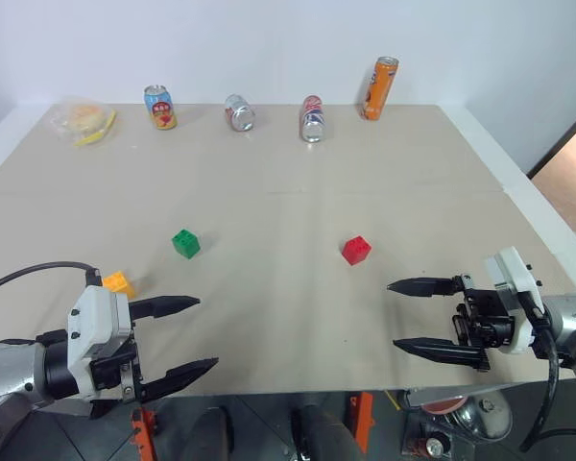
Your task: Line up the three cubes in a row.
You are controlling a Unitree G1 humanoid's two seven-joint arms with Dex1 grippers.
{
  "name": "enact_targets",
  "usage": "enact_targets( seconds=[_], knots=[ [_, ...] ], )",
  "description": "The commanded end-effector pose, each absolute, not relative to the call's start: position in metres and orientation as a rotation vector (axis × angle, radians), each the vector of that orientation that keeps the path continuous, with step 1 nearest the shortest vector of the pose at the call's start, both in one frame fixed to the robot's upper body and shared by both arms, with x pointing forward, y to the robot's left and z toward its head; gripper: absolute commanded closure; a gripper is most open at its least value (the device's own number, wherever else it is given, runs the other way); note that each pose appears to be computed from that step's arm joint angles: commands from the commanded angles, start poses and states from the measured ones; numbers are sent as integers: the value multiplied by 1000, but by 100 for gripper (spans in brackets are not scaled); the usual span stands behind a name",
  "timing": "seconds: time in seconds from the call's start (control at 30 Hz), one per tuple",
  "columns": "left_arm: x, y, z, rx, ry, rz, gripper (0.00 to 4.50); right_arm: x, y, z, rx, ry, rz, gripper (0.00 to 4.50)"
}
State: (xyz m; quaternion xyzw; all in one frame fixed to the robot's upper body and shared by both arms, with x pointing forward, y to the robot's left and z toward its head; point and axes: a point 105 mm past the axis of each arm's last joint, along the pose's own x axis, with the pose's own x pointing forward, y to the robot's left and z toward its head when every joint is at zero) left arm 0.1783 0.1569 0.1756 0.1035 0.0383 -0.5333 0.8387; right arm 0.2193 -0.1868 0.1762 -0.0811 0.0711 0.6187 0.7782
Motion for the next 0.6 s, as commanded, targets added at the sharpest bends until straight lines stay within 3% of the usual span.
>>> enact_targets(
  seconds=[0.03,0.6],
  knots=[
    [171,152,182,247,58,-1155,6,214,-186,178,-208,161,1372,0],
    [169,148,178,250,55,-1174,6,207,-188,170,-221,201,1397,0]
  ],
)
